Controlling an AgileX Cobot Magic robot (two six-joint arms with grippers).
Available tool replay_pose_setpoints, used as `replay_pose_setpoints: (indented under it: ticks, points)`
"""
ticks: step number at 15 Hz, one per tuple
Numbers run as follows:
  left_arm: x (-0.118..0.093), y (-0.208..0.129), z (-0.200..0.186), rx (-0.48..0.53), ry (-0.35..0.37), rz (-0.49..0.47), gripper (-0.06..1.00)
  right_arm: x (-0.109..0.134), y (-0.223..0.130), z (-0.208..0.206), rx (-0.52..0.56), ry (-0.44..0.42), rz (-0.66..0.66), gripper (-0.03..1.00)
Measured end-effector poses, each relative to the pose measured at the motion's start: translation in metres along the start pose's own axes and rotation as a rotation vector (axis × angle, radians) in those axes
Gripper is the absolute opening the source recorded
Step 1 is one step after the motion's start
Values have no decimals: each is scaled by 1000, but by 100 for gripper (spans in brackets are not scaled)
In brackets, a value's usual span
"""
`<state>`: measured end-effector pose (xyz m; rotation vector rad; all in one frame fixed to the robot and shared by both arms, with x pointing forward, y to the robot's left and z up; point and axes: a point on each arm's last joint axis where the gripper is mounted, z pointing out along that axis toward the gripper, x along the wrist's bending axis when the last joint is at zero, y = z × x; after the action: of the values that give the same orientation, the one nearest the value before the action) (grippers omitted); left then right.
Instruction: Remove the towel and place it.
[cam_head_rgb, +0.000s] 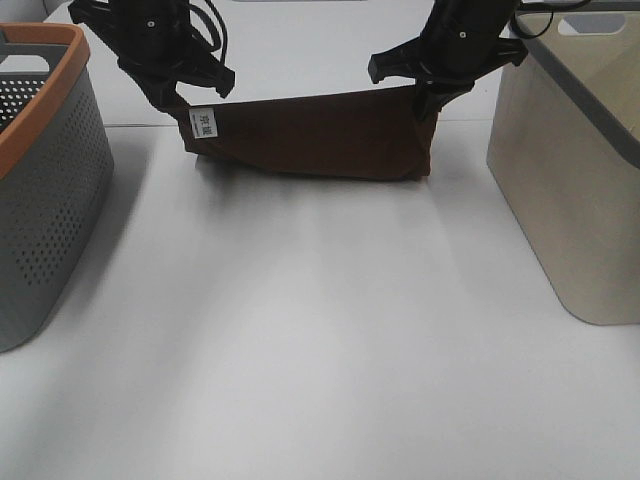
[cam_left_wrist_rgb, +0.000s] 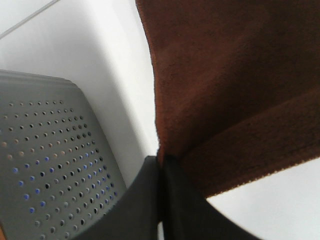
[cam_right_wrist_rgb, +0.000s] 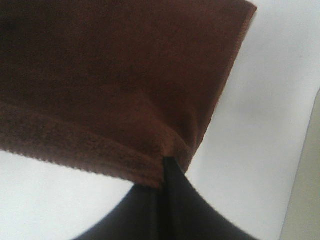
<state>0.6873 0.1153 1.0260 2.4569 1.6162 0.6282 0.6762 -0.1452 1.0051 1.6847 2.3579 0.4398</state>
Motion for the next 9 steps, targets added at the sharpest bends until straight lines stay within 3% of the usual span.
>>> replay_pose_setpoints:
  ticks: [3,6,9]
  points:
    - [-16,-8,8,53,-75,2,0,3,-8,0,84,46,29,0]
    - [-41,-31,25,158,-91,70,0,4,-17,-1,194,52,39,0]
    - [-48,-46,26,208,-93,96,0,5,-23,-2,262,61,43,0]
